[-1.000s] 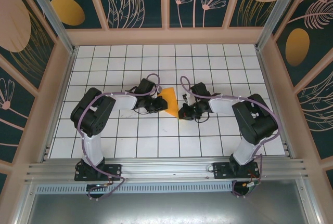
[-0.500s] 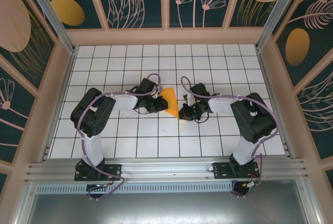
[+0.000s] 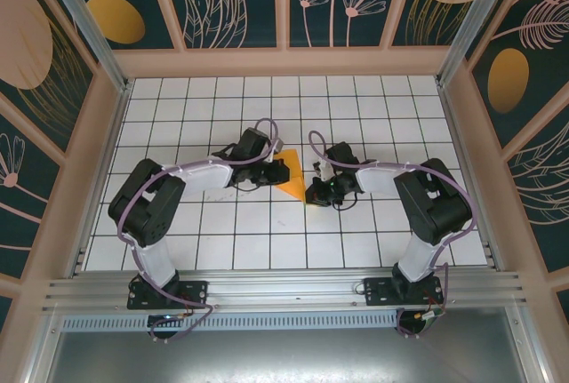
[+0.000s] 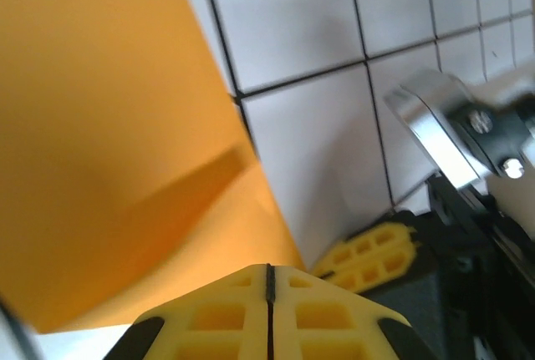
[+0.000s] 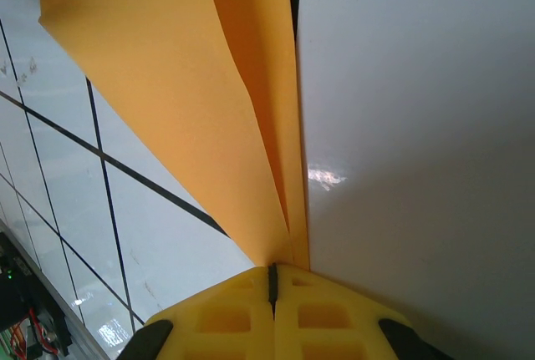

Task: Fold a paper plane with a square sheet of paper (fold left side to right side)
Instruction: Third fold the triangle at the center of the table, then fourth fold the wing at the center of the table.

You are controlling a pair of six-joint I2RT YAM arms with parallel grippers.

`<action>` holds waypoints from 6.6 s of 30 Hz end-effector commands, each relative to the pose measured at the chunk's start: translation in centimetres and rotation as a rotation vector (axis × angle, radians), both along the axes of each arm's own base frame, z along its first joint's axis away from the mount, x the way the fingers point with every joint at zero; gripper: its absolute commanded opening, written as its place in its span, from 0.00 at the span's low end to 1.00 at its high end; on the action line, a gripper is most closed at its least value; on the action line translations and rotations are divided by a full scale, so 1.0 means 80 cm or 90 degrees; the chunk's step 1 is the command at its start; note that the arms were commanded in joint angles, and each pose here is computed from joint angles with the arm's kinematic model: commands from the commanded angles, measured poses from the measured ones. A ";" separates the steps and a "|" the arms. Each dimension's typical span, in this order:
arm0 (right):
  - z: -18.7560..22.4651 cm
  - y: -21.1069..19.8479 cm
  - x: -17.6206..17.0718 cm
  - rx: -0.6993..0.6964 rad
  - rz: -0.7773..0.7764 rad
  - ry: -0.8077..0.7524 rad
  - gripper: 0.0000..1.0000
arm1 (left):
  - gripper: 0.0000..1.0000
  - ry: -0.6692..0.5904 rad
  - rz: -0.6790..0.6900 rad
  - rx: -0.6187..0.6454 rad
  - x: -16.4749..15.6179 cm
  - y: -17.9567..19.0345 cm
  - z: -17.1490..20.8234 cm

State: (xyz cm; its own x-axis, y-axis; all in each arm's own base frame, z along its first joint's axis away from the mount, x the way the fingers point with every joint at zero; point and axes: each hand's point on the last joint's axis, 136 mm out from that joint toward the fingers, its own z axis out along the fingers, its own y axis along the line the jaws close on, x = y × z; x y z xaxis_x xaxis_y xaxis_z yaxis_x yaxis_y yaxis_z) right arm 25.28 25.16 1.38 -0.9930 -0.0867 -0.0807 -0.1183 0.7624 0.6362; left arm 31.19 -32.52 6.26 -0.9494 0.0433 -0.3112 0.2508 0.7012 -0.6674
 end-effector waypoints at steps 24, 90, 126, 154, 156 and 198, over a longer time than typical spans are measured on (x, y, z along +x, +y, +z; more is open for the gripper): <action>-0.048 -0.043 -0.027 -0.116 -0.012 0.063 0.00 | 0.03 0.009 -0.053 -0.007 -0.031 -0.034 -0.041; -0.053 -0.047 -0.031 -0.133 -0.004 0.073 0.00 | 0.04 -0.149 0.086 0.032 0.058 0.076 0.015; 0.040 -0.001 0.021 -0.037 -0.033 -0.035 0.00 | 0.04 -0.051 -0.003 0.129 -0.007 0.037 -0.089; -0.005 0.003 0.005 -0.055 -0.046 0.022 0.00 | 0.02 -0.051 0.004 0.148 -0.005 0.043 -0.096; -0.006 -0.003 -0.004 -0.062 -0.044 0.026 0.00 | 0.02 -0.053 0.005 0.150 -0.004 0.043 -0.096; 0.050 0.047 0.094 0.125 0.148 -0.276 0.32 | 0.41 -0.003 0.192 -0.102 0.034 0.087 0.024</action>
State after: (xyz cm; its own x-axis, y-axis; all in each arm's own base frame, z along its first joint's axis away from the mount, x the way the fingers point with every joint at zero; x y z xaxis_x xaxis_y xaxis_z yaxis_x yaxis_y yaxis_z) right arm 32.35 27.93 4.63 -0.8489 -0.2245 -0.4784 -0.5090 0.5909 0.6259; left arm 33.82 -25.24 8.22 -0.9087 -0.2818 -0.3079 0.0551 0.6502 -0.7578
